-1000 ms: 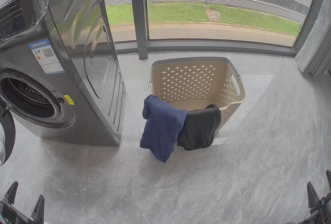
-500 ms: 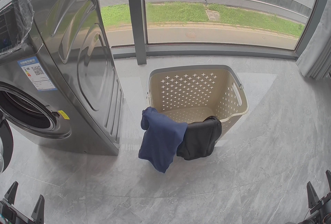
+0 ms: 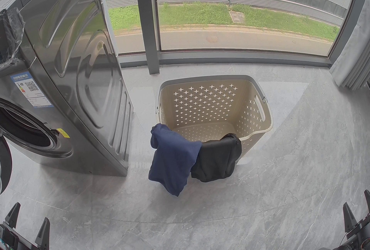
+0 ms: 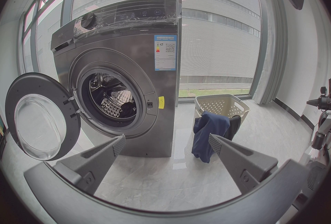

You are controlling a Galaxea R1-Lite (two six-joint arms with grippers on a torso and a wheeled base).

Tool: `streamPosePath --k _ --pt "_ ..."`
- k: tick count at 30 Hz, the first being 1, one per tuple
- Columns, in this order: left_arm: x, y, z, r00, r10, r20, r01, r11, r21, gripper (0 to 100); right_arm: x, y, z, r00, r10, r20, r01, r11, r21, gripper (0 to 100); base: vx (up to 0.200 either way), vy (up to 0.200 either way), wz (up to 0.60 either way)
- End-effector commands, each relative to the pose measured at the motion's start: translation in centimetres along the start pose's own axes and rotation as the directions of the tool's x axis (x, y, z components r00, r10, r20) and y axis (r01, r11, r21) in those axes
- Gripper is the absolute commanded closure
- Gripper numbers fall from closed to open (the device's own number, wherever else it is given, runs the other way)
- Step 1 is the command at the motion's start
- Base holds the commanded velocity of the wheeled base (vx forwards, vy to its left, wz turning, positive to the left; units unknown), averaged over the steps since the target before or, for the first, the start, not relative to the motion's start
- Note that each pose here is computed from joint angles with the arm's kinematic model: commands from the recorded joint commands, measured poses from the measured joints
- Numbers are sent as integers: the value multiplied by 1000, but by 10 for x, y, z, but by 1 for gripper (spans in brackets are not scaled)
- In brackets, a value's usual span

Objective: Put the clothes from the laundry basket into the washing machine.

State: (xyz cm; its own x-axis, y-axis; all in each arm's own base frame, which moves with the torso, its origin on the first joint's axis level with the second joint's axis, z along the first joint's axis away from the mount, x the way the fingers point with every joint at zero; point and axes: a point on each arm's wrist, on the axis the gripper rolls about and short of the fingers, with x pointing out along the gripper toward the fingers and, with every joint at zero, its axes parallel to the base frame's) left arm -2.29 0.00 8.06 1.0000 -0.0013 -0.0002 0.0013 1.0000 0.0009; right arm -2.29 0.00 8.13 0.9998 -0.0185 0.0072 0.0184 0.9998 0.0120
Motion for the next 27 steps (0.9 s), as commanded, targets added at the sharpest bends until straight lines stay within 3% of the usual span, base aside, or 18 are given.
streamPosePath --k 1,8,15,17,18,20,22,23,24,26,27 --pt "1 0 -5 1000 0 -7 0 1000 1 0 0 0 -5 1000 0 -1 0 1000 0 0 0 0 0" --pt "1 0 -5 1000 -2 -7 2 1000 -1 0 0 0 -5 1000 0 -1 0 1000 0 0 0 0 0" --pt "1 0 -5 1000 -3 -9 3 1000 1 0 0 0 -5 1000 6 2 -6 1000 8 0 171 0 0" --pt "1 0 -5 1000 -2 -7 2 1000 1 0 -2 0 3 999 13 45 -14 1000 20 0 0 0 0" --pt "1 0 -5 1000 -2 -7 2 1000 1 0 -8 1 23 991 20 135 -25 999 34 0 0 0 0" --pt "1 0 -5 1000 -3 -9 3 1000 1 0 -13 1 40 984 28 176 -36 998 43 0 0 0 0" --pt "1 0 -5 1000 -3 -9 3 1000 1 0 -4 1 43 997 36 61 -39 998 42 0 0 0 0" --pt "1 0 -5 1000 -3 -9 3 1000 1 0 -2 1 43 998 39 44 -41 998 41 0 0 0 0" --pt "1 0 -5 1000 -3 -9 3 1000 1 0 10 2 39 993 90 -74 -86 995 45 0 0 0 0" --pt "1 0 -5 1000 -3 -9 3 1000 -1 0 25 4 38 964 180 -196 -169 983 70 0 0 0 0" --pt "1 0 -5 1000 -3 -7 3 1000 1 0 27 4 39 958 190 -214 -178 981 75 0 0 0 0"
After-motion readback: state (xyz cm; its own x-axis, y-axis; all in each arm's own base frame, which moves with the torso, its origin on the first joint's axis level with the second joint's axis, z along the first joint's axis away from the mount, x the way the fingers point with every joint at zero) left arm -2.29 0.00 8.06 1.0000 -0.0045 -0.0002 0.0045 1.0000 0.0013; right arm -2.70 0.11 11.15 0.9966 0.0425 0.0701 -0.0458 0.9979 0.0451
